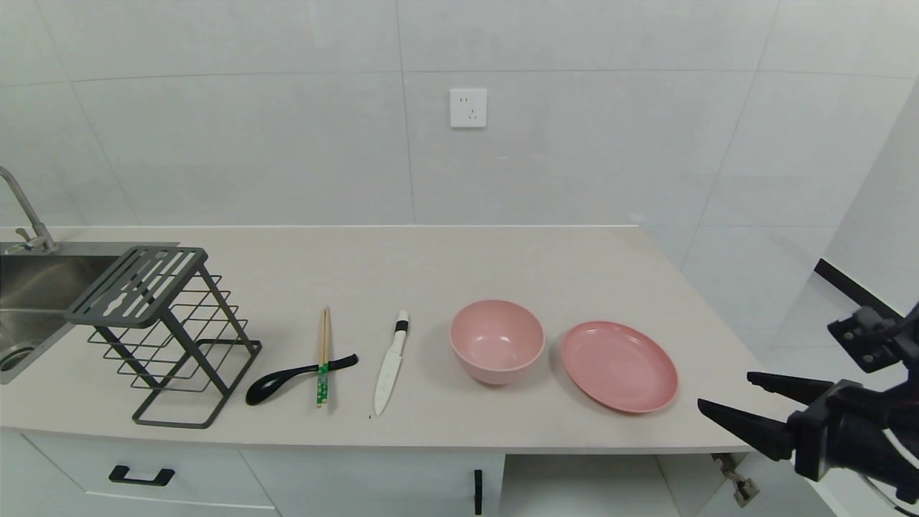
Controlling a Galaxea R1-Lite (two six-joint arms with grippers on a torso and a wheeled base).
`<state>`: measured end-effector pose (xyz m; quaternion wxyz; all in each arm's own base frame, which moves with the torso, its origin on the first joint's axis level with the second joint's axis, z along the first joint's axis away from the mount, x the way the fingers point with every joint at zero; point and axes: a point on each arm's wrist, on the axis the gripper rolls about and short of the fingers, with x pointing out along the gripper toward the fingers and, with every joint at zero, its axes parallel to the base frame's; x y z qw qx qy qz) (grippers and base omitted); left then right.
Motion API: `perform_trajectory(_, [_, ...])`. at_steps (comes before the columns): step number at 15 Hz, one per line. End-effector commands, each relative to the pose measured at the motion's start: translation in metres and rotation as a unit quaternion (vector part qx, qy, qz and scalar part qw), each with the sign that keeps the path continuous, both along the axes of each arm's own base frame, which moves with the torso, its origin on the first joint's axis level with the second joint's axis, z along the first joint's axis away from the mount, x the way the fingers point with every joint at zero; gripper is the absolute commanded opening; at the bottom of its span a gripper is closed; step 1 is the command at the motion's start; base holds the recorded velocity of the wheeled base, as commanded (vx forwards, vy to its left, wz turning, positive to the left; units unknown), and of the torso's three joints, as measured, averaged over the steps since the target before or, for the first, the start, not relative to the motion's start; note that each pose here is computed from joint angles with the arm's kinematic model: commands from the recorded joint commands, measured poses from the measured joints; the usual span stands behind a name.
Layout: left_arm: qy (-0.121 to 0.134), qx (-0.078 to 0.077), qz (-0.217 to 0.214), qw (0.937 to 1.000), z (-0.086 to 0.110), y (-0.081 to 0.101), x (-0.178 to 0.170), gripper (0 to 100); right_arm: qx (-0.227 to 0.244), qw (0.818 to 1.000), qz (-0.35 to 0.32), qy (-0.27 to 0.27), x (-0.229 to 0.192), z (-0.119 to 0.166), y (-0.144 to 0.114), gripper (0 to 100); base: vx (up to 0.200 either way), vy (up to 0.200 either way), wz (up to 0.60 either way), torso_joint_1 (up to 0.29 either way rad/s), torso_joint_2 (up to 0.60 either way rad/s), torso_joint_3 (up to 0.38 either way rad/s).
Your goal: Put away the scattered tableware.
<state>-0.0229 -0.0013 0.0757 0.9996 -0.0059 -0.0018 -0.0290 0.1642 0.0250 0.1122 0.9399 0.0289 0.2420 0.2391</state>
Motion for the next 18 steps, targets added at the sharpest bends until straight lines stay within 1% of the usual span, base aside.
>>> perform_trajectory(1, [0.000,0.000,0.000,1.0000,0.000,0.000,0.000,100,-0.004,0.999,-0.004,0.039,0.014,-0.018,0.000,100,0.000,0.000,0.00,0.000,0.00,0.000])
perform_trajectory(4, [0.000,0.000,0.001,1.0000,0.000,0.000,0.000,100,-0.003,1.000,-0.011,0.024,0.034,-0.028,-0.001,100,0.000,0.000,0.00,0.000,0.00,0.000])
perform_trajectory(9, [0.000,0.000,0.001,1.0000,0.000,0.000,0.000,100,-0.003,1.000,-0.014,0.021,0.056,-0.048,0.000,100,0.000,0.000,0.00,0.000,0.00,0.000])
perform_trajectory(11, [0.000,0.000,0.001,1.0000,0.000,0.000,0.000,100,-0.022,0.999,-0.047,0.012,0.068,-0.061,-0.001,100,0.000,0.000,0.00,0.000,0.00,0.000])
perform_trajectory(13, [0.001,-0.001,0.001,1.0000,0.000,0.000,0.000,100,-0.022,0.998,-0.051,-0.006,0.078,-0.070,0.000,100,0.000,0.000,0.00,0.000,0.00,0.000])
perform_trajectory(15, [0.001,-0.001,0.001,1.0000,0.000,0.000,0.000,100,-0.023,0.998,-0.052,-0.003,0.086,-0.081,0.000,100,0.000,0.000,0.00,0.000,0.00,0.000])
perform_trajectory(18, [0.001,-0.001,0.001,1.0000,0.000,0.000,0.000,100,-0.020,0.998,-0.059,-0.019,0.112,-0.086,-0.001,100,0.000,0.000,0.00,0.000,0.00,0.000])
